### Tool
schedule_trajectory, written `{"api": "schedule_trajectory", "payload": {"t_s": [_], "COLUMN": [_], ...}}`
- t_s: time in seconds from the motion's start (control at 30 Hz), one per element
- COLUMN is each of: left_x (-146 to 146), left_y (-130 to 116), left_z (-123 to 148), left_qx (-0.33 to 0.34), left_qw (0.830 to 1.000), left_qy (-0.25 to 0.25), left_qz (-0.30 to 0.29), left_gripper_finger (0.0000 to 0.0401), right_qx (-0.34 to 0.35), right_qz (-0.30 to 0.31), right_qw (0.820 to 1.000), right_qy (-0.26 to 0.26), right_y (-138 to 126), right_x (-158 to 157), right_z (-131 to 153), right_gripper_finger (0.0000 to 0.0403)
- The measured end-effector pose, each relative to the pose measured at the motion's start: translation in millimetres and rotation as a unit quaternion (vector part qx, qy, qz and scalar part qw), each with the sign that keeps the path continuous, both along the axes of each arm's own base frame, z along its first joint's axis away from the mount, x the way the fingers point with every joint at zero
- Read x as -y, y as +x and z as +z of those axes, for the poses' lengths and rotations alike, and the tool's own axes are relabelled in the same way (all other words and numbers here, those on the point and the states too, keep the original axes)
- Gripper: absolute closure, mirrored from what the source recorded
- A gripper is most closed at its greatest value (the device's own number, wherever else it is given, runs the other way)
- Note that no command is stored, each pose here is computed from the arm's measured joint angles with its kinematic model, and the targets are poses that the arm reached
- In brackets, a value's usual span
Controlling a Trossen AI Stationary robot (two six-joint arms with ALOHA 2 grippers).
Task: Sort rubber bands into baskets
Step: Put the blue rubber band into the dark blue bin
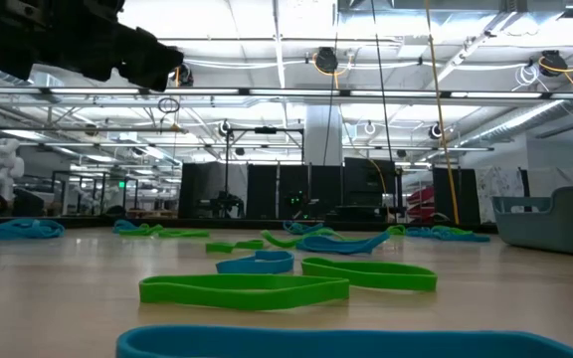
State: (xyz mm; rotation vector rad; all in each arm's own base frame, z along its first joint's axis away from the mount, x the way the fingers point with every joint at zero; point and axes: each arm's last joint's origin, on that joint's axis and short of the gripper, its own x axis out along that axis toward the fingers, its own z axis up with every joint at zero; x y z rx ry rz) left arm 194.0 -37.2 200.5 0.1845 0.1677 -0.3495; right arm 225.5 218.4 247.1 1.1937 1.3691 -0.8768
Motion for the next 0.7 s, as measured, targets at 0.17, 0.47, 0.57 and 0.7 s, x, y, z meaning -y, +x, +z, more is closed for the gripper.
{"api": "schedule_trajectory", "payload": {"t_s": [0.17, 0.47, 0.57, 0.7], "left_x": [-2.1, -36.4, -53.7, -69.8], "left_y": [0.1, 3.6, 4.3, 6.1], "left_z": [-1.2, 0.0, 0.3, -6.5], "left_qx": [-0.005, -0.002, 0.004, -0.014], "left_qw": [1.0, 0.994, 0.986, 0.979], "left_qy": [0.006, -0.008, -0.005, -0.004], "left_qz": [0.004, 0.106, 0.166, 0.206], "left_gripper_finger": [0.0223, 0.0223, 0.0223, 0.0223], "right_qx": [0.094, 0.159, 0.163, 0.161], "right_qz": [0.039, 0.255, 0.306, 0.361], "right_qw": [0.994, 0.939, 0.916, 0.889], "right_qy": [-0.029, -0.168, -0.201, -0.233], "right_y": [25.1, 70.2, 84.5, 93.6], "right_x": [21.9, 113.3, 154.4, 202.5], "right_z": [7.7, 19.4, 20.7, 22.0], "right_gripper_finger": [0.0291, 0.0291, 0.0291, 0.0291]}}
